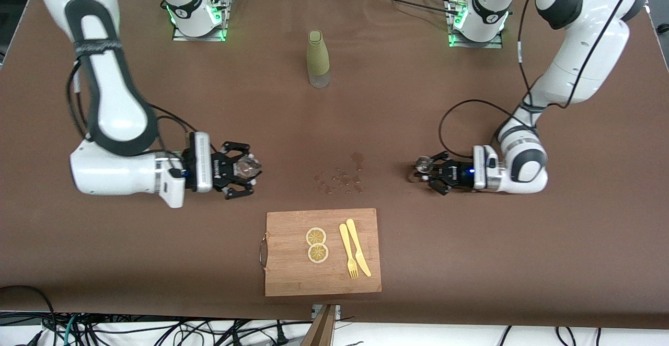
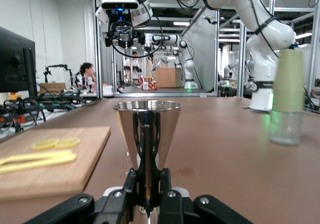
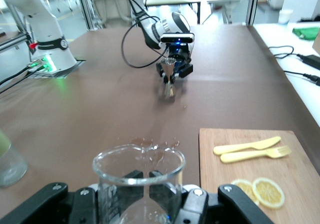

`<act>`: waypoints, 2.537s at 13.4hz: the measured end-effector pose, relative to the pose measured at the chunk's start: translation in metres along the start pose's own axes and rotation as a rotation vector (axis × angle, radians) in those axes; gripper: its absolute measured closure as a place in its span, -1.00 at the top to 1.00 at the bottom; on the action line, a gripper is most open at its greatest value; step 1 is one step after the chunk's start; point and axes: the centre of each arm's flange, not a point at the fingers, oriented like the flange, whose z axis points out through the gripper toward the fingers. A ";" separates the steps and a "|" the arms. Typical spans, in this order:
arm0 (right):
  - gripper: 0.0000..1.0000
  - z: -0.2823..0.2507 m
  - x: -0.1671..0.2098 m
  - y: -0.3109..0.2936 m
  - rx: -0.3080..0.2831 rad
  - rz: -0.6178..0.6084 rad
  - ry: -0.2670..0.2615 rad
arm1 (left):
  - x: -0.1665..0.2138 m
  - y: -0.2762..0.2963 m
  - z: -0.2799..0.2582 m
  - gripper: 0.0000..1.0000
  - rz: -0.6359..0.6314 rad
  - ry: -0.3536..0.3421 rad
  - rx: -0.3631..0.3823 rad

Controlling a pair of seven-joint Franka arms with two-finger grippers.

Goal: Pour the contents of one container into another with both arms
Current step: 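Upright the glass cup and carry it back while the left gripper withdraws, then set the glass cup down and open the right gripper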

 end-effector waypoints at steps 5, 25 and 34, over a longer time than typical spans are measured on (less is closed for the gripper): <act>-0.72 0.004 -0.155 -0.033 -0.010 -0.043 0.232 | -0.006 0.038 -0.130 -0.59 -0.002 -0.017 -0.033; 1.00 -0.068 -0.353 -0.115 0.019 0.126 0.218 | -0.043 0.105 -0.236 -0.59 -0.013 -0.009 -0.108; 1.00 -0.258 -0.207 -0.119 0.035 0.668 -0.241 | -0.050 0.107 -0.241 -0.49 -0.010 0.004 -0.111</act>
